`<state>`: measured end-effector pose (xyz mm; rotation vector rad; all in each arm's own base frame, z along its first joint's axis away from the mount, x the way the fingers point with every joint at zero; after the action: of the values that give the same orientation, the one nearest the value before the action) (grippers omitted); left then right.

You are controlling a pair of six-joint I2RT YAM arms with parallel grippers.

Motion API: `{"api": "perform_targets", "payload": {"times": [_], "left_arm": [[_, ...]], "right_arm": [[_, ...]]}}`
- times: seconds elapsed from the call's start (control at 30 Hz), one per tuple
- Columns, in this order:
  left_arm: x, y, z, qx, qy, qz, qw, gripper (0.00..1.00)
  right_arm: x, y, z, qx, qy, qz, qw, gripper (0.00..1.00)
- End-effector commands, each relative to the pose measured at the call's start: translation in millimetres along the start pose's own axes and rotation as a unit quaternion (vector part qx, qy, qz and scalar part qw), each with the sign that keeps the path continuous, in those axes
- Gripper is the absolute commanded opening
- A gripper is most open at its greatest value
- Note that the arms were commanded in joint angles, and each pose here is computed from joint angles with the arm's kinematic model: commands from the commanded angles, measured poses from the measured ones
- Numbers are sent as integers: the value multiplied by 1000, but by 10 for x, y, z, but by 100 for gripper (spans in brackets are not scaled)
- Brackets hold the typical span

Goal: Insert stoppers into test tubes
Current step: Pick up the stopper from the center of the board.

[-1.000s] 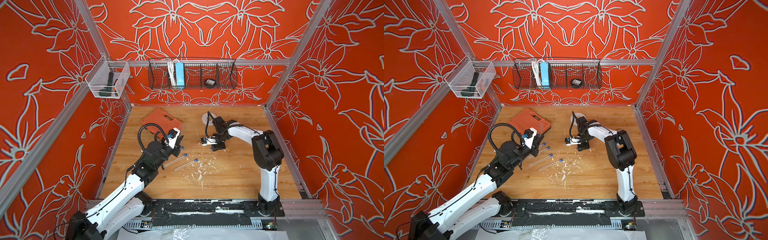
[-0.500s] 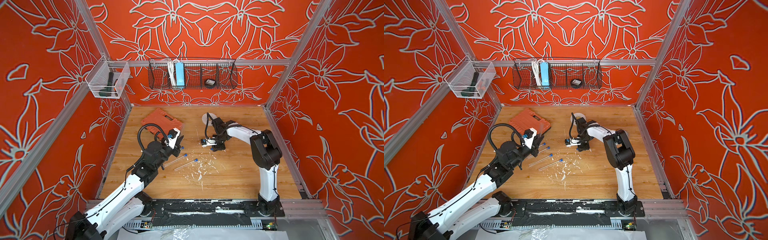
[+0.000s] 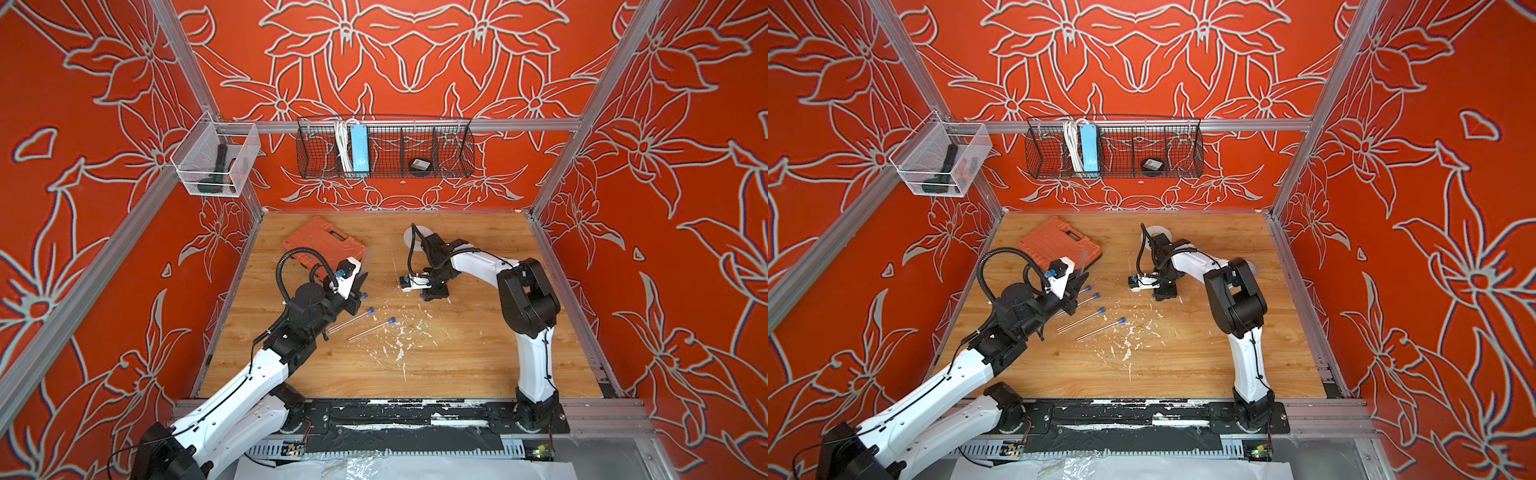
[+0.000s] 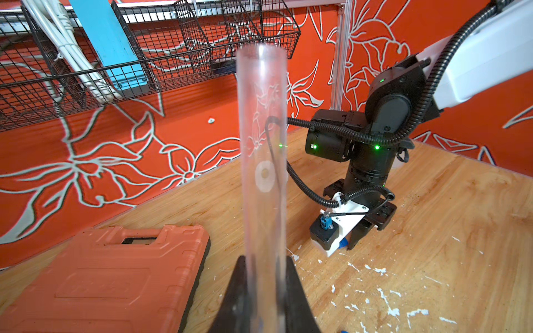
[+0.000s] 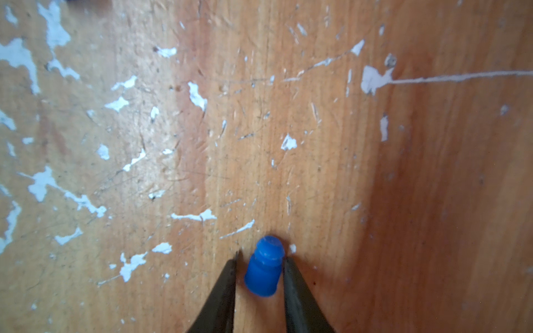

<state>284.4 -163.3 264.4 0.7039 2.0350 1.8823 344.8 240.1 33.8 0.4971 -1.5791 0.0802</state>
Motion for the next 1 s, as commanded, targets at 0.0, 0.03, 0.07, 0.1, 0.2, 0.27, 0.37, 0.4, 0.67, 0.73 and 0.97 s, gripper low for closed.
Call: {"api": "perform_targets", "payload": {"times": [0.0, 0.03, 0.07, 0.1, 0.2, 0.27, 0.37, 0.4, 0.67, 0.73, 0.97], "left_arm": [[31, 90, -16, -4, -5, -21, 1000, 0], [31, 86, -15, -4, -5, -20, 1000, 0], [32, 91, -12, -5, -4, -21, 1000, 0], [32, 94, -13, -5, -4, -21, 1000, 0], [31, 82, -16, -5, -5, -20, 1000, 0], [28, 77, -12, -6, -4, -19, 1000, 0], [31, 82, -15, -6, -5, -20, 1000, 0], [31, 83, -14, -6, -5, -20, 1000, 0], [31, 84, -12, -7, -4, -21, 1000, 0], [31, 84, -11, -7, -4, -21, 1000, 0], [31, 80, -9, -8, -3, -20, 1000, 0]], "right_arm": [[-43, -2, 30, 2, 15, 10, 1000, 27], [-49, -4, 30, 2, 16, 11, 1000, 26], [-50, 1, 20, 2, 15, 11, 1000, 26], [-52, 1, 20, 1, 15, 11, 1000, 25], [-60, 1, 9, 0, 16, 13, 1000, 25], [-67, -17, -8, -2, 14, 19, 1000, 25], [-64, -15, -18, -2, 16, 22, 1000, 26], [-67, -19, -15, -3, 18, 23, 1000, 27], [-86, -26, -32, -5, 19, 27, 999, 26], [-86, -29, -33, -6, 19, 28, 999, 23], [-68, 2, -38, -7, 19, 22, 1000, 15]]}}
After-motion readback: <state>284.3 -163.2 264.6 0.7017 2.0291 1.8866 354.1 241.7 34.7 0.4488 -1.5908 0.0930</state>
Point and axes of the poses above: each gripper's point midway between its finger pads, its own x axis back along the fingers, its own z axis along the line the jaws close on, y = z × x, the point moved 1 cm from there along x, back along the fingers, and after that the axes turned 13 degrees about x, right-handed, at the moved point
